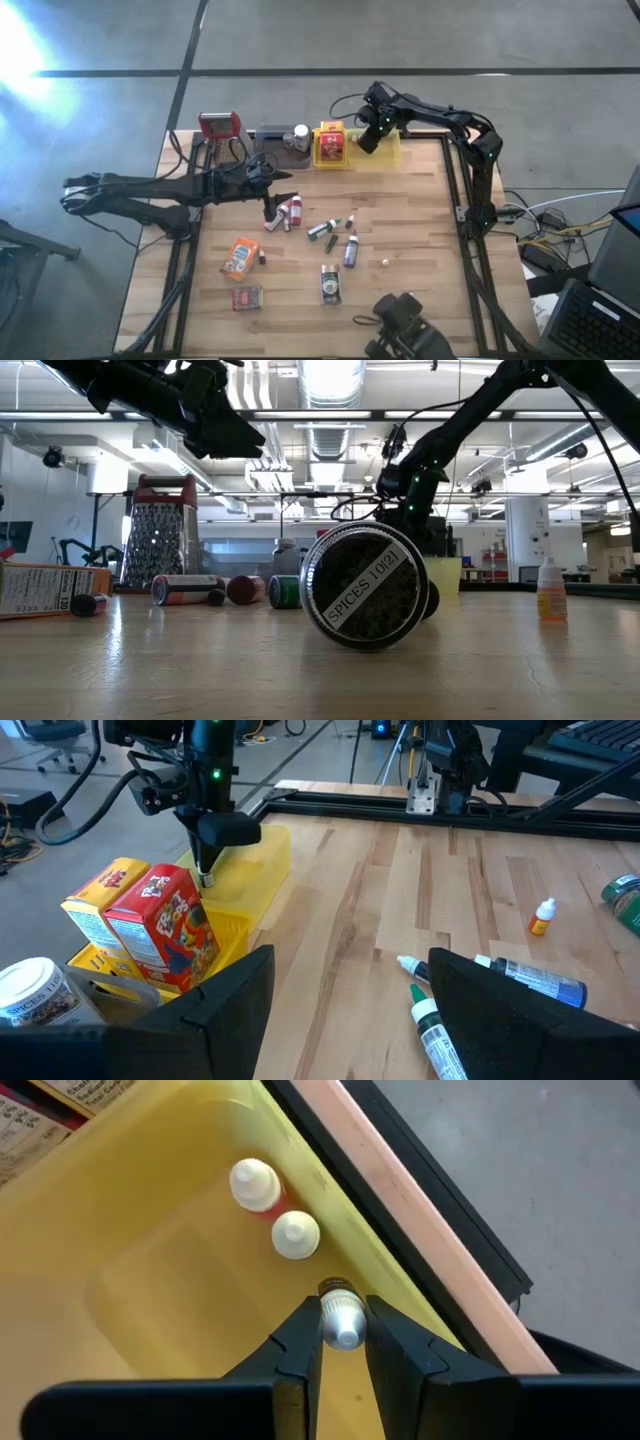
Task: Pick & Place Kitchen Items
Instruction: Put the black food coloring bottle into the light yellow bin
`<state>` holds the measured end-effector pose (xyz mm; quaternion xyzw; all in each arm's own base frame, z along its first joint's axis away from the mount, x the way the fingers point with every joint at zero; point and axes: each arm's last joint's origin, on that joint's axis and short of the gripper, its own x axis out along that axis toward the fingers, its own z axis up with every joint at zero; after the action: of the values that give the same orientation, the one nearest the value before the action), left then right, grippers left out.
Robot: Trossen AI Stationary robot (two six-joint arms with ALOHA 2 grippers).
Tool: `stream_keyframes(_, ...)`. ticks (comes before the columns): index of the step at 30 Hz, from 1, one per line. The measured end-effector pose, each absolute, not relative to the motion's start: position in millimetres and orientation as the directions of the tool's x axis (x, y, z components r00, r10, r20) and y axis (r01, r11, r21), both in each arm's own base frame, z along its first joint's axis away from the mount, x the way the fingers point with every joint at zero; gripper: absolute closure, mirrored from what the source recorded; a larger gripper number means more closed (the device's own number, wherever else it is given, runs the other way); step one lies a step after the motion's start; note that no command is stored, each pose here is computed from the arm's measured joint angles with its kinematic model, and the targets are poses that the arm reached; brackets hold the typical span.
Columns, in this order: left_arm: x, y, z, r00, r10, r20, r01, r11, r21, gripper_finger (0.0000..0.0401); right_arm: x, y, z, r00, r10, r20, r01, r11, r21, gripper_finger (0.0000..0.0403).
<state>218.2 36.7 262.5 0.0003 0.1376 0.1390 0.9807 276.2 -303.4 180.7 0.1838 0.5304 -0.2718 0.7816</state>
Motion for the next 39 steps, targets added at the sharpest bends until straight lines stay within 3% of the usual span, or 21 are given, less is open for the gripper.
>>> stream_keyframes(29, 218.2, 36.7, 262.5, 0.924, 0.272, -0.27, -0.272, 0.961, 0.039, 0.0133, 280.2, -301.8, 173.8, 0.321, -0.259, -0.911, 0.613, 0.79, -0.008, 0.0343)
stream_keyframes(39, 218.2, 36.6, 262.5, 0.924, 0.272, -0.27, -0.272, 0.961, 0.039, 0.0133, 280.3, -301.9, 173.9, 0.322, -0.26, -0.91, 0.61, 0.792, -0.01, 0.0298)
